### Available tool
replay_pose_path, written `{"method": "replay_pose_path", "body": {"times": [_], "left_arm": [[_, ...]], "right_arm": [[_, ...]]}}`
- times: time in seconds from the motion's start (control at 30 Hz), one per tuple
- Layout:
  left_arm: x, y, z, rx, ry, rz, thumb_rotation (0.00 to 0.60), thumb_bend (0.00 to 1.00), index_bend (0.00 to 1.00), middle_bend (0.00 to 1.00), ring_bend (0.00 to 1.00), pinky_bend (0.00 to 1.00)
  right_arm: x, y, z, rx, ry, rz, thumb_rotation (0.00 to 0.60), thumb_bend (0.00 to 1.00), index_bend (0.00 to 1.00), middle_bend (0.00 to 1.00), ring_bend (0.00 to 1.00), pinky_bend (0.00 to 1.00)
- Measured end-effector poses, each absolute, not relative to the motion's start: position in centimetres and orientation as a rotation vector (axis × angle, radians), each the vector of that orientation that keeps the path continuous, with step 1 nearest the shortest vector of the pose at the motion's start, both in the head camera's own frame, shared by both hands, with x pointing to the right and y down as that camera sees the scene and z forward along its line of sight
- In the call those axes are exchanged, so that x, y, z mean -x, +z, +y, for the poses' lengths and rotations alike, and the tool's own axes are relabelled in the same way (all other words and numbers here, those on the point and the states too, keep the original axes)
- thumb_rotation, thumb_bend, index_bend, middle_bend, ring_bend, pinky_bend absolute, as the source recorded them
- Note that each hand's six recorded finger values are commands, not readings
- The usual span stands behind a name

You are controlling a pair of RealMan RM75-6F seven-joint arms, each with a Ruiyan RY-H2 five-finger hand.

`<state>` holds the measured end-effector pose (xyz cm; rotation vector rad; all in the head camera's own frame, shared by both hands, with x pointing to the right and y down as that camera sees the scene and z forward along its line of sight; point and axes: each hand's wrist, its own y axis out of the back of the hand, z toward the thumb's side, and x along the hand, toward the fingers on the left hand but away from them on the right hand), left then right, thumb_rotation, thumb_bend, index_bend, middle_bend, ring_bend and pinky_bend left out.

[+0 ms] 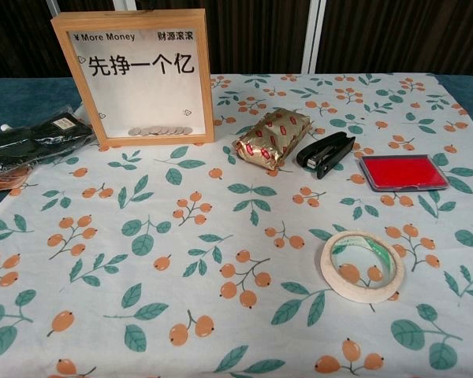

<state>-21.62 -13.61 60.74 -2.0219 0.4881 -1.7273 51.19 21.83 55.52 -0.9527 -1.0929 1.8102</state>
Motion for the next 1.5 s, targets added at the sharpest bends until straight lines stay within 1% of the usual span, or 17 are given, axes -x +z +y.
{"method": "replay_pose_path", "body": {"times": [0.17, 0.37, 0.5, 0.6, 0.7, 0.77, 0.9, 1.0, 1.13, 1.23, 1.33, 1.47, 1.5], "left_arm": [[21.6, 60.4, -13.6, 2.019, -1.725, 0.485, 0.6, 0.38, 0.47, 0.0, 0.0, 0.0], [21.6, 59.4, -14.2, 2.015, -1.68, 0.517, 0.6, 0.37, 0.44, 0.0, 0.0, 0.0], [21.5, 58.1, -14.9, 2.009, -1.601, 0.556, 0.6, 0.37, 0.41, 0.0, 0.0, 0.0], [21.5, 56.9, -15.1, 1.996, -1.507, 0.588, 0.6, 0.37, 0.36, 0.0, 0.0, 0.0], [21.9, 55.8, -14.7, 1.973, -1.395, 0.621, 0.6, 0.37, 0.31, 0.0, 0.0, 0.0], [22.6, 55.0, -13.9, 1.951, -1.322, 0.649, 0.6, 0.37, 0.29, 0.0, 0.0, 0.0], [24.7, 54.0, -10.6, 1.902, -1.231, 0.703, 0.6, 0.37, 0.28, 0.0, 0.0, 0.0], [27.2, 53.0, -7.7, 1.818, -1.199, 0.759, 0.6, 0.37, 0.27, 0.0, 0.0, 0.0], [32.3, 51.9, -3.2, 1.673, -1.241, 0.856, 0.6, 0.37, 0.27, 0.0, 0.0, 0.0], [36.4, 52.1, 0.5, 1.6, -1.33, 0.896, 0.6, 0.37, 0.27, 0.0, 0.0, 0.0], [39.2, 52.4, 3.7, 1.554, -1.396, 0.882, 0.6, 0.37, 0.27, 0.0, 0.0, 0.0], [40.9, 53.2, 7.2, 1.539, -1.423, 0.847, 0.6, 0.37, 0.26, 0.0, 0.0, 0.0], [41.0, 53.3, 7.6, 1.539, -1.425, 0.845, 0.6, 0.37, 0.25, 0.0, 0.0, 0.0]], "right_arm": [[-51.2, 55.4, 21.8, 0.949, 1.81, -1.1, 0.6, 0.3, 0.0, 0.0, 0.0, 0.0], [-51.2, 55.3, 21.8, 0.95, 1.809, -1.106, 0.6, 0.3, 0.0, 0.0, 0.0, 0.0], [-51.2, 55.5, 21.8, 0.962, 1.808, -1.102, 0.6, 0.3, 0.0, 0.0, 0.0, 0.0], [-51.1, 55.6, 21.8, 0.973, 1.804, -1.103, 0.6, 0.3, 0.0, 0.0, 0.0, 0.0], [-51.1, 55.7, 21.8, 0.987, 1.796, -1.108, 0.6, 0.3, 0.0, 0.0, 0.0, 0.0], [-51.0, 55.7, 21.7, 1.002, 1.788, -1.113, 0.6, 0.3, 0.0, 0.0, 0.0, 0.0], [-50.7, 55.7, 21.6, 1.04, 1.762, -1.122, 0.6, 0.3, 0.0, 0.0, 0.0, 0.0], [-50.4, 55.6, 21.6, 1.075, 1.744, -1.122, 0.6, 0.3, 0.0, 0.0, 0.0, 0.0], [-49.8, 55.6, 21.6, 1.113, 1.721, -1.115, 0.6, 0.3, 0.0, 0.0, 0.0, 0.0], [-49.2, 55.4, 21.6, 1.149, 1.692, -1.103, 0.6, 0.3, 0.0, 0.0, 0.0, 0.0], [-48.4, 55.2, 21.6, 1.192, 1.652, -1.09, 0.6, 0.3, 0.0, 0.0, 0.0, 0.0], [-47.3, 54.9, 21.7, 1.247, 1.602, -1.067, 0.6, 0.3, 0.0, 0.0, 0.0, 0.0], [-47.1, 54.8, 21.7, 1.26, 1.592, -1.061, 0.6, 0.3, 0.0, 0.0, 0.0, 0.0]]}}
